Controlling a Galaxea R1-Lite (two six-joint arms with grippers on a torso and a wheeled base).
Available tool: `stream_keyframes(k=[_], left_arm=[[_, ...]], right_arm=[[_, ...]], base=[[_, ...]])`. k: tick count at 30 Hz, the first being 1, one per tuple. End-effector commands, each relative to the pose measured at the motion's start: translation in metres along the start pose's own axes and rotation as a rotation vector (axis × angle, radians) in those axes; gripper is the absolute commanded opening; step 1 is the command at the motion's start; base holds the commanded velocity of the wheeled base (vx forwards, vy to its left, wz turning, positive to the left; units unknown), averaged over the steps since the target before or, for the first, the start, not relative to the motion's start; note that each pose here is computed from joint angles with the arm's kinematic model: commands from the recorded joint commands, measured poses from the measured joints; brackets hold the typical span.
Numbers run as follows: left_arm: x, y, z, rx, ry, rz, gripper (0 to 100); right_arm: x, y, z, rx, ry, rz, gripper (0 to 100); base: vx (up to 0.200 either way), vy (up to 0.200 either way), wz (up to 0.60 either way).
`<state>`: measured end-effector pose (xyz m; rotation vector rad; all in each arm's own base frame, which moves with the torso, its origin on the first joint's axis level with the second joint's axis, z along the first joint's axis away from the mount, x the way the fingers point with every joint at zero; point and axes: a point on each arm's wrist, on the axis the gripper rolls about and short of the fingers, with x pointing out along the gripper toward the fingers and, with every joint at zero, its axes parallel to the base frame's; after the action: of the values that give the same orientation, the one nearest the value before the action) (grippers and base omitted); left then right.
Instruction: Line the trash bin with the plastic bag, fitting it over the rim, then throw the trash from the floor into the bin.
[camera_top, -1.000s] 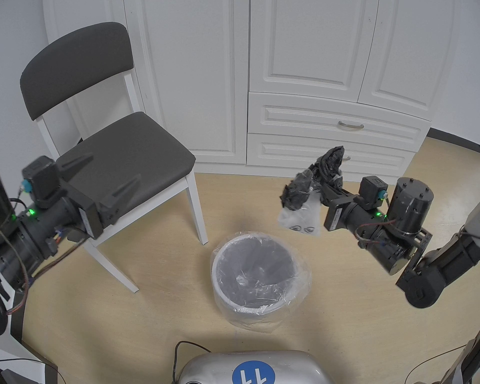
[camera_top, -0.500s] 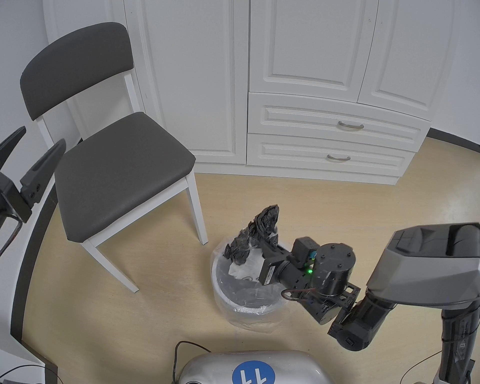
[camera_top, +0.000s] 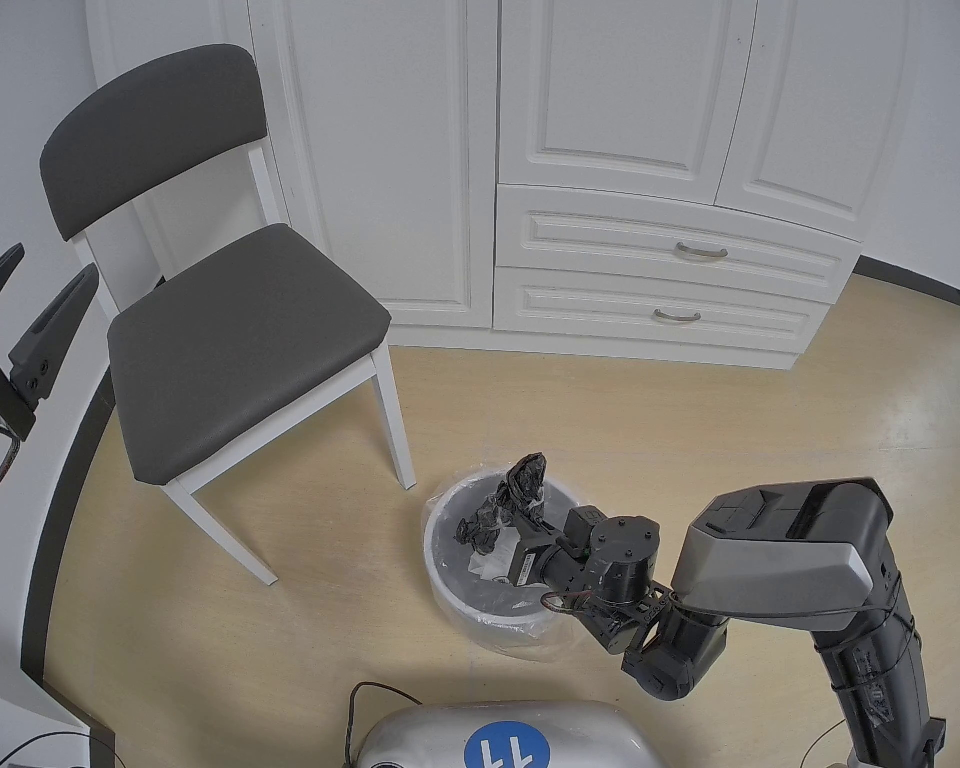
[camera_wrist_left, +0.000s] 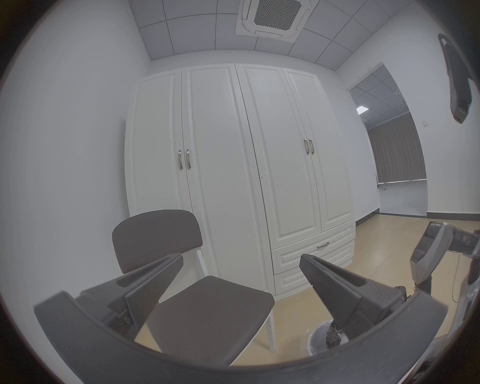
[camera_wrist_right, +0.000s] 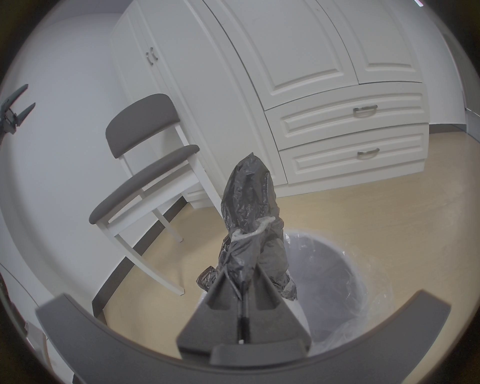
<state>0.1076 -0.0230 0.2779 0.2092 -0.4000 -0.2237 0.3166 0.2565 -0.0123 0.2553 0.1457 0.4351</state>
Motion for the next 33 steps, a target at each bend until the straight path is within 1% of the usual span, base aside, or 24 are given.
stream_keyframes(k=[1,4,5,9,13,16,20,23,26,27,29,30,33], left_arm=[[0.001,0.0,-0.001,-0.001,0.006,-0.001,100],[0.001,0.0,-0.001,0.0,0.006,-0.003,100],[0.001,0.0,-0.001,0.0,0.006,-0.003,100],[0.001,-0.001,-0.002,0.0,0.007,-0.003,100],[0.001,-0.001,-0.002,0.0,0.007,-0.003,100],[0.001,-0.001,-0.002,0.0,0.009,-0.003,100],[0.0,-0.001,-0.002,0.0,0.007,-0.003,100],[0.0,-0.001,-0.002,-0.001,0.007,-0.004,100],[0.0,-0.001,-0.002,0.0,0.005,-0.004,100],[0.0,-0.001,-0.002,-0.001,0.007,-0.004,100],[0.0,-0.001,-0.002,-0.001,0.007,-0.004,100],[0.0,-0.001,-0.002,0.0,0.005,-0.004,100],[0.0,-0.001,-0.002,-0.001,0.008,-0.005,100]], right_arm=[[0.004,-0.007,-0.011,0.004,0.004,-0.013,0],[0.004,-0.002,-0.004,0.015,-0.016,-0.001,0],[0.005,0.002,0.004,0.024,-0.039,0.006,0],[0.011,0.005,0.017,0.063,-0.091,0.009,0],[0.015,0.002,0.015,0.081,-0.097,0.005,0],[0.018,-0.004,-0.002,0.075,-0.063,-0.011,0],[0.026,-0.012,-0.011,0.073,-0.062,-0.027,0],[0.032,-0.023,-0.024,0.07,-0.05,-0.046,0],[0.032,-0.025,-0.031,0.065,-0.035,-0.05,0],[0.031,-0.027,-0.037,0.058,-0.017,-0.053,0],[0.031,-0.027,-0.037,0.058,-0.017,-0.053,0],[0.028,-0.027,-0.045,0.046,0.008,-0.054,0],[0.027,-0.029,-0.053,0.04,0.027,-0.058,0]], base=[[0.0,0.0,0.0],[0.0,0.0,0.0],[0.0,0.0,0.0],[0.0,0.0,0.0],[0.0,0.0,0.0],[0.0,0.0,0.0],[0.0,0.0,0.0],[0.0,0.0,0.0],[0.0,0.0,0.0],[0.0,0.0,0.0],[0.0,0.0,0.0],[0.0,0.0,0.0],[0.0,0.0,0.0]])
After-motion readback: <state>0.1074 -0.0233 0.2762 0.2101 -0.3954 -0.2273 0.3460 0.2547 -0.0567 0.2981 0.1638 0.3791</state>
